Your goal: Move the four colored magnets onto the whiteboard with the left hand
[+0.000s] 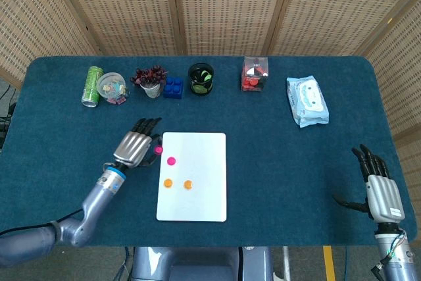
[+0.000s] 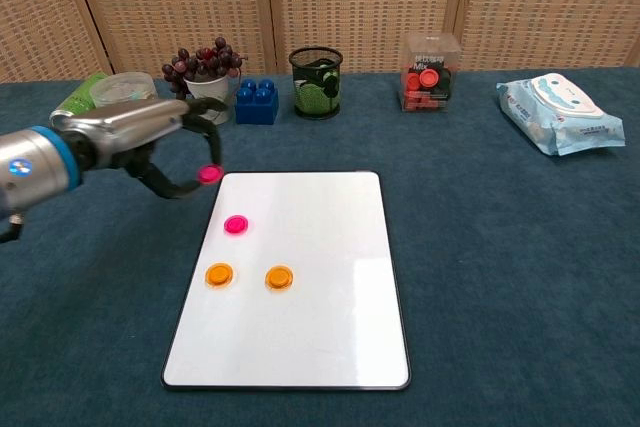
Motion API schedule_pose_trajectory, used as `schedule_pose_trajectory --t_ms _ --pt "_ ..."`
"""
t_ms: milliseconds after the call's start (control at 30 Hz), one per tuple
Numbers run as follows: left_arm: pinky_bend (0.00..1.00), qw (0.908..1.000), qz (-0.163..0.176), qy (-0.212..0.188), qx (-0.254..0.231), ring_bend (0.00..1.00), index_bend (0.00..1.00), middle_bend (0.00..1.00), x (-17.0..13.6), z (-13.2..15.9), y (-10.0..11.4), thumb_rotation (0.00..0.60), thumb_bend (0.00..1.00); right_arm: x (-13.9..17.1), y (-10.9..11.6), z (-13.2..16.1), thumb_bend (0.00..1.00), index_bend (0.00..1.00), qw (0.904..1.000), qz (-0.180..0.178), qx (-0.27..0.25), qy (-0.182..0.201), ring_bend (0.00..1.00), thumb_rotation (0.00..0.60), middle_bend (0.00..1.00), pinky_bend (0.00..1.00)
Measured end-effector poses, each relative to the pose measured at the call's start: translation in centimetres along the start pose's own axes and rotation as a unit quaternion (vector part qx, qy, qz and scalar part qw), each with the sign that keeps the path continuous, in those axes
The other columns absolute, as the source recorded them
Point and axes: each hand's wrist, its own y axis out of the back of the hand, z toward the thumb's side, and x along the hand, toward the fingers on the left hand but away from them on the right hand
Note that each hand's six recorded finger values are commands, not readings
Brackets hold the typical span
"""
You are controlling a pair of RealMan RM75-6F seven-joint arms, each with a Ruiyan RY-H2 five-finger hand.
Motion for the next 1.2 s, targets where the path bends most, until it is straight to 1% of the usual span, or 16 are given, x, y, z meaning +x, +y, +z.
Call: schedule_pose_trajectory --t_ms 133,233,400,567,933,1200 --pt "0.0 0.9996 -0.023 -0.017 -0.005 0.0 0.78 0.0 1.4 3.8 -1.7 0.6 0.42 0.0 0.0 0.0 0.13 0.0 1.0 0.001 -0.001 0.001 0.0 0.6 0.0 0.0" --pt "0.0 0.9991 -0.037 -0.02 -0.009 0.0 0.78 0.0 2.1 5.2 -2.9 0.6 0.42 0.0 0.0 0.0 0.13 0.0 1.0 0.002 -0.002 0.001 0.0 0.6 0.0 0.0" --pt "0.0 0.999 -0.041 -0.019 -0.004 0.0 0.78 0.0 3.0 5.9 -3.7 0.6 0.42 0.0 0.0 0.0 0.13 0.0 1.0 0.002 -0.003 0.001 0.0 0.6 0.0 0.0" --pt "0.0 0.9991 -0.04 -0.014 -0.001 0.0 0.78 0.0 3.7 6.1 -3.8 0.6 0.41 0.0 0.0 0.0 0.13 0.0 1.0 0.003 -0.003 0.0 0.0 0.6 0.0 0.0" --pt "0.0 0.9986 -0.052 -0.008 0.003 0.0 0.78 0.0 4.2 6.4 -5.0 0.6 0.41 0.0 0.0 -0.1 0.13 0.0 1.0 0.003 -0.004 0.0 0.0 0.6 0.0 0.0" --pt "0.0 0.9987 -0.051 -0.009 0.005 0.0 0.78 0.0 4.3 6.6 -5.0 0.6 0.41 0.0 0.0 -0.1 0.13 0.0 1.0 0.004 -0.006 0.0 0.0 0.6 0.0 0.0"
